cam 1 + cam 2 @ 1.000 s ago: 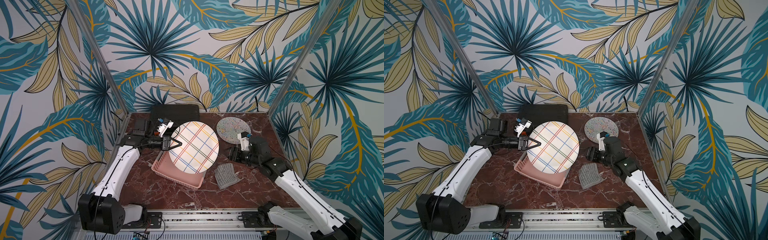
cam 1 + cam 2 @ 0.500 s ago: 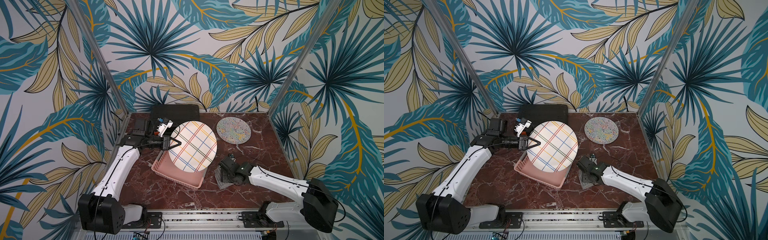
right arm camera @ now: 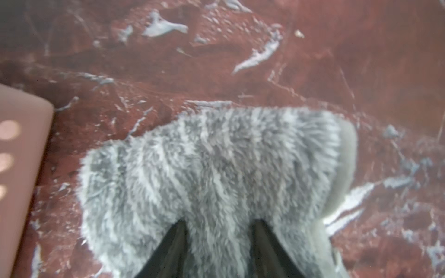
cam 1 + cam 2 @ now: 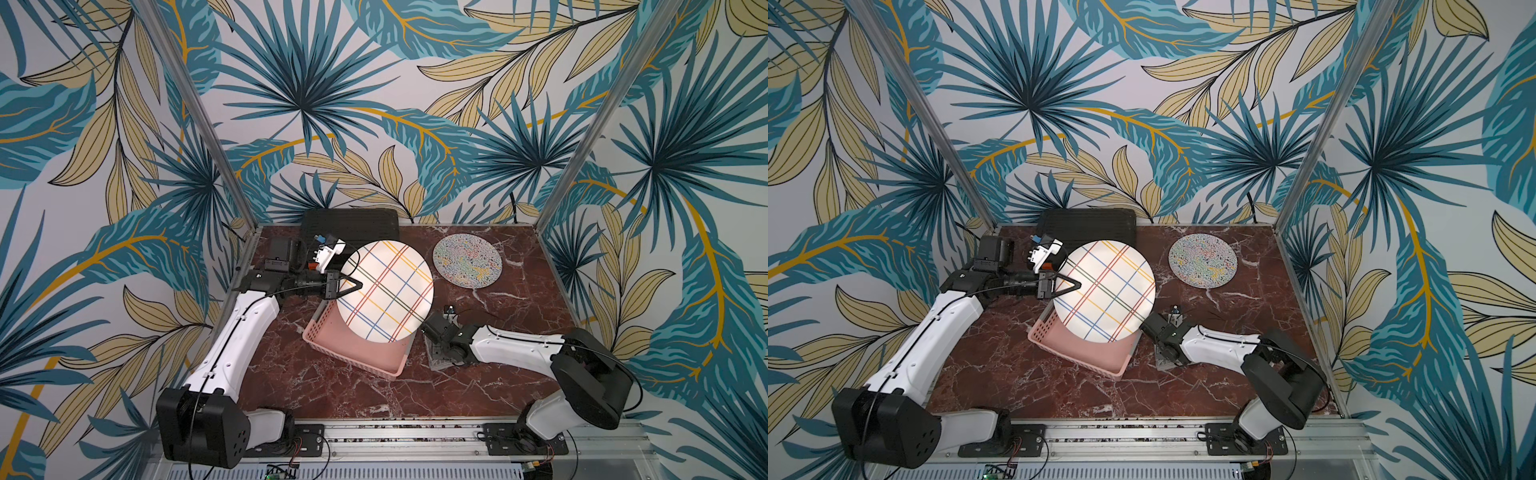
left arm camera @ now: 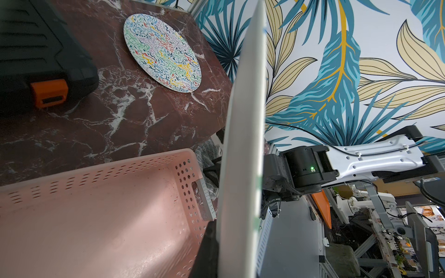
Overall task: Wipe the wet plate dry
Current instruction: Pick up the towel at the center of the board, then wipe the plate with towel.
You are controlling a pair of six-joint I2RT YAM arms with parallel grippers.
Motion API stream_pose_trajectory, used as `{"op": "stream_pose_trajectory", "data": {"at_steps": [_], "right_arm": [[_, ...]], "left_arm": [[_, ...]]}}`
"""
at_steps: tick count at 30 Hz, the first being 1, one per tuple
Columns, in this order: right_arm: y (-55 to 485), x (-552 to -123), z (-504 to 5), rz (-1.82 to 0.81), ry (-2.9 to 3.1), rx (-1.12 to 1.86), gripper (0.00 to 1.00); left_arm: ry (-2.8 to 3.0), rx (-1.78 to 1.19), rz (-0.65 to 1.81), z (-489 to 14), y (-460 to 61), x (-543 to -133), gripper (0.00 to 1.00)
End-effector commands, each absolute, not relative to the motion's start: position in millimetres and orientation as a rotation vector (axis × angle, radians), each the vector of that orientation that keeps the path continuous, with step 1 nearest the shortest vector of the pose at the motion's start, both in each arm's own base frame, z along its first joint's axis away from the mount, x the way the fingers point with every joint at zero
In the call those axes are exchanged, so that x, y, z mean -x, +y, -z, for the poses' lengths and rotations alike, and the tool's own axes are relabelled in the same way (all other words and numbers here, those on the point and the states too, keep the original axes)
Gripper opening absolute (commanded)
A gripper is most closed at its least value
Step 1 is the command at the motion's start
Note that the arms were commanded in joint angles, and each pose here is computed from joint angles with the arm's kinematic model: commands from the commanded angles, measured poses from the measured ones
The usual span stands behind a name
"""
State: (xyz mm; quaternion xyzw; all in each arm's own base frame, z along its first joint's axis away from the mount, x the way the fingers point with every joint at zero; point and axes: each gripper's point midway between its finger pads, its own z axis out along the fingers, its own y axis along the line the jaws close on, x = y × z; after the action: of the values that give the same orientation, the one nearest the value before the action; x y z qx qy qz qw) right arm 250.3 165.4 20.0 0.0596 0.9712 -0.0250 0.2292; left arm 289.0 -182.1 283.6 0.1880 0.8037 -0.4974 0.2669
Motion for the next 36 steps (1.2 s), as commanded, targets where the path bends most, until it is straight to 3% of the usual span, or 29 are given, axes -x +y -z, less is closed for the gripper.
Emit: {"op": "stream_pose_trajectory", "data": {"at_steps": [1, 3, 4, 13, 19, 28, 36], "right_arm": [[151, -233, -13, 0.098, 2.710, -0.165, 0.18], [146, -239, -37, 0.092, 2.643, -0.164, 0.02], [143, -241, -50, 0.086, 2.606, -0.161, 0.00], [144, -250, -216, -0.264, 2.200, -0.072, 0.00], [207, -259, -305, -0.544, 2.092, 0.095, 0.00], [320, -314, -353, -0.452, 2.035, 0.210, 0.00], [347, -366, -334, -0.240, 2.048, 0.110, 0.00]], "left_arm": [[2.093, -0.554, 1.340, -298, -184, -288, 0.00], [2.098, -0.543, 1.335, -295, -184, -289, 0.00], [2.101, -0.537, 1.333, -294, -183, -290, 0.00], [2.117, -0.506, 1.286, -289, -180, -298, 0.00], [2.112, -0.516, 1.322, -289, -183, -296, 0.00], [2.111, -0.540, 1.361, -290, -188, -291, 0.00], [2.105, -0.554, 1.384, -291, -190, -287, 0.00]]}}
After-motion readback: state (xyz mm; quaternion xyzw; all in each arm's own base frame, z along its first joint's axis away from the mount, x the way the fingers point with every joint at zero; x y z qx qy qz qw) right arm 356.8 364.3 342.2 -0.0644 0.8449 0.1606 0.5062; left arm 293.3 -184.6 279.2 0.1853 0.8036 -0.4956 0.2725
